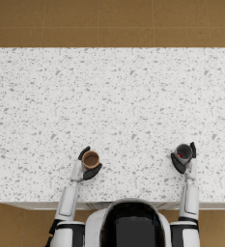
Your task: Pick up two cups and pour the berry on the right into the cup on the left
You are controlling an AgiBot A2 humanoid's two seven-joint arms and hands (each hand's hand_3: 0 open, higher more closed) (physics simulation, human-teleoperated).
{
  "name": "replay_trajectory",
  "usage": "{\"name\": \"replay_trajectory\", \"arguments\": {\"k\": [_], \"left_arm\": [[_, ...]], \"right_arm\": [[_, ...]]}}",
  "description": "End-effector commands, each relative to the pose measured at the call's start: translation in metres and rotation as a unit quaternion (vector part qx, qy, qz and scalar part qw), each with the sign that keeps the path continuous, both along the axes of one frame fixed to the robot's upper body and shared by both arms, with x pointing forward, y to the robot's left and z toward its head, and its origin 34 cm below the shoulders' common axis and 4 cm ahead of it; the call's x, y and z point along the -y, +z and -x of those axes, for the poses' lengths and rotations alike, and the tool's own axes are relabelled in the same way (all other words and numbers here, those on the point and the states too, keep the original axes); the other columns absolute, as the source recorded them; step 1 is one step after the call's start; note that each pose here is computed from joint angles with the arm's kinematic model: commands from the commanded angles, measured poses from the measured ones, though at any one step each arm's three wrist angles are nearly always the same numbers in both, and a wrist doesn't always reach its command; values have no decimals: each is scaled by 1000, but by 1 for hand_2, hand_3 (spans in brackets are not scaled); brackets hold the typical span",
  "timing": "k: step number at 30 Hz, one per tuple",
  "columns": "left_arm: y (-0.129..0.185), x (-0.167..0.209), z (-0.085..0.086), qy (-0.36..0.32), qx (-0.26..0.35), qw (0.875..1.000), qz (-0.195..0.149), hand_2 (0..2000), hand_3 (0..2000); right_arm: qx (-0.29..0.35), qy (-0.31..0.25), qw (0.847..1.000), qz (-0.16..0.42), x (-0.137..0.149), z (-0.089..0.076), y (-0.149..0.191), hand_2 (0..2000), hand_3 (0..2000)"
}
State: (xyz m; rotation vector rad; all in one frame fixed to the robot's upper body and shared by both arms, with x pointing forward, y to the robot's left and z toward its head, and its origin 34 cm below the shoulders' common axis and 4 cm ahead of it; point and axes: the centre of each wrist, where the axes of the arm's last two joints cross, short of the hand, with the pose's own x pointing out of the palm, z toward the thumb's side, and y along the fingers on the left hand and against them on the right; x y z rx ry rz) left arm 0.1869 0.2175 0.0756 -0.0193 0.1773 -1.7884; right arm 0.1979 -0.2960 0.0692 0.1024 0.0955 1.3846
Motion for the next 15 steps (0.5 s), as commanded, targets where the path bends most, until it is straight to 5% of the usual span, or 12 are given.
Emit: {"name": "replay_trajectory", "arguments": {"k": [1,2,15], "left_arm": [[21,2,0,-9,38,999,7,2000,1280],[31,5,-1,-14,58,998,12,2000,1280],[74,68,-25,-68,143,984,86,2000,1280]], "right_arm": [[24,19,1000,2,1,-2,12,2000,980],[37,33,999,3,-2,-2,19,2000,1280],[214,144,966,18,-64,-20,110,2000,1280]]}}
